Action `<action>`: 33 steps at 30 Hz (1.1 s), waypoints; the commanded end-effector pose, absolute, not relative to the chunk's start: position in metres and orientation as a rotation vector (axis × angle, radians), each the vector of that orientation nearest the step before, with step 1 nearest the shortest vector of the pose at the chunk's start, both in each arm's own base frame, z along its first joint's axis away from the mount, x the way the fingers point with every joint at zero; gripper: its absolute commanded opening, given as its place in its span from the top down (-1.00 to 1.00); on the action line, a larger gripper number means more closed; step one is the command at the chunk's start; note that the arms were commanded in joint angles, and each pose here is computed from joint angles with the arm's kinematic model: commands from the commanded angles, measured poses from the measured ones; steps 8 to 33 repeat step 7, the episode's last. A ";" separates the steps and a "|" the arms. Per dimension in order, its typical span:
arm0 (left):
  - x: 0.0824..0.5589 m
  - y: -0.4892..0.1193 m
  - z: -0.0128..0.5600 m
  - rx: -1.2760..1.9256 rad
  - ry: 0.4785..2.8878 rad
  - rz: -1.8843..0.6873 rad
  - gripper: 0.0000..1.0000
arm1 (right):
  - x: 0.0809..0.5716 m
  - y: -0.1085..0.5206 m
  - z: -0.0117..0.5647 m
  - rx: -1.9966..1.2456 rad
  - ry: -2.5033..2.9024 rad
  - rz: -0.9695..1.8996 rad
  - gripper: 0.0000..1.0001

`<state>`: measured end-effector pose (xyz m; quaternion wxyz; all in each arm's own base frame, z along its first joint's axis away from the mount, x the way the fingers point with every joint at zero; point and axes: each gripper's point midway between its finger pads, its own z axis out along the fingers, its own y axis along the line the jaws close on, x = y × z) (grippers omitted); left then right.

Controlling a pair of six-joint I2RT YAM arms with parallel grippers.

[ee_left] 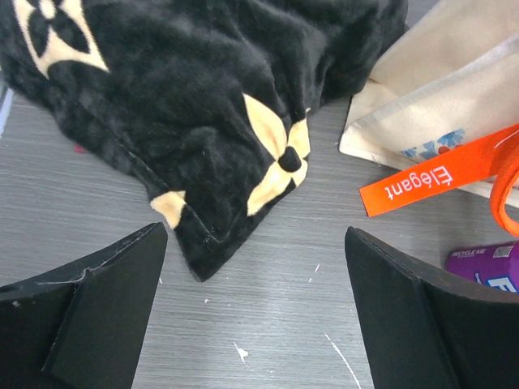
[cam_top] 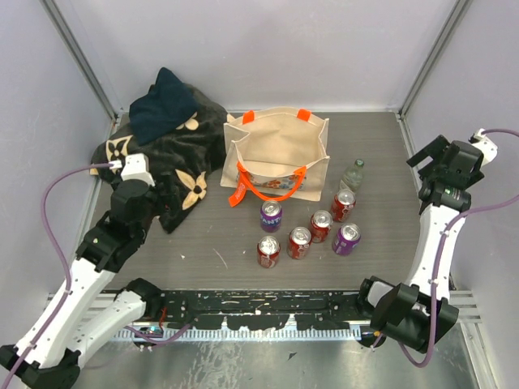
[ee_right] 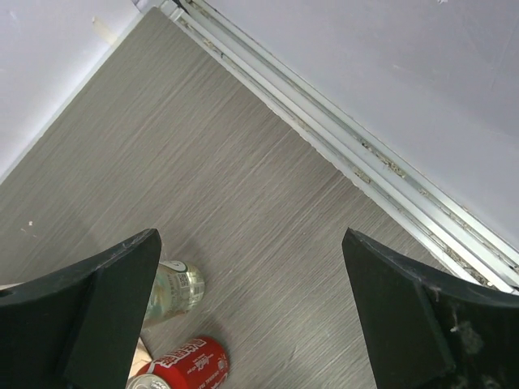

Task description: Take the beverage out of the canvas bag

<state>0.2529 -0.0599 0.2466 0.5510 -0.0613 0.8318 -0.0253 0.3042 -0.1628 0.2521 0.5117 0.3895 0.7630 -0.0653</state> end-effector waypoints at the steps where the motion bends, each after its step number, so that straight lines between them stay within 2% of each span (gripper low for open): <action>1: 0.240 -0.042 0.247 -0.201 1.939 -0.018 -0.96 | 0.308 -0.162 0.282 0.891 1.748 -0.139 -1.00; 33: 0.229 -0.032 0.242 -0.222 1.934 0.004 -0.96 | 0.306 -0.162 0.282 0.886 1.748 -0.150 -1.00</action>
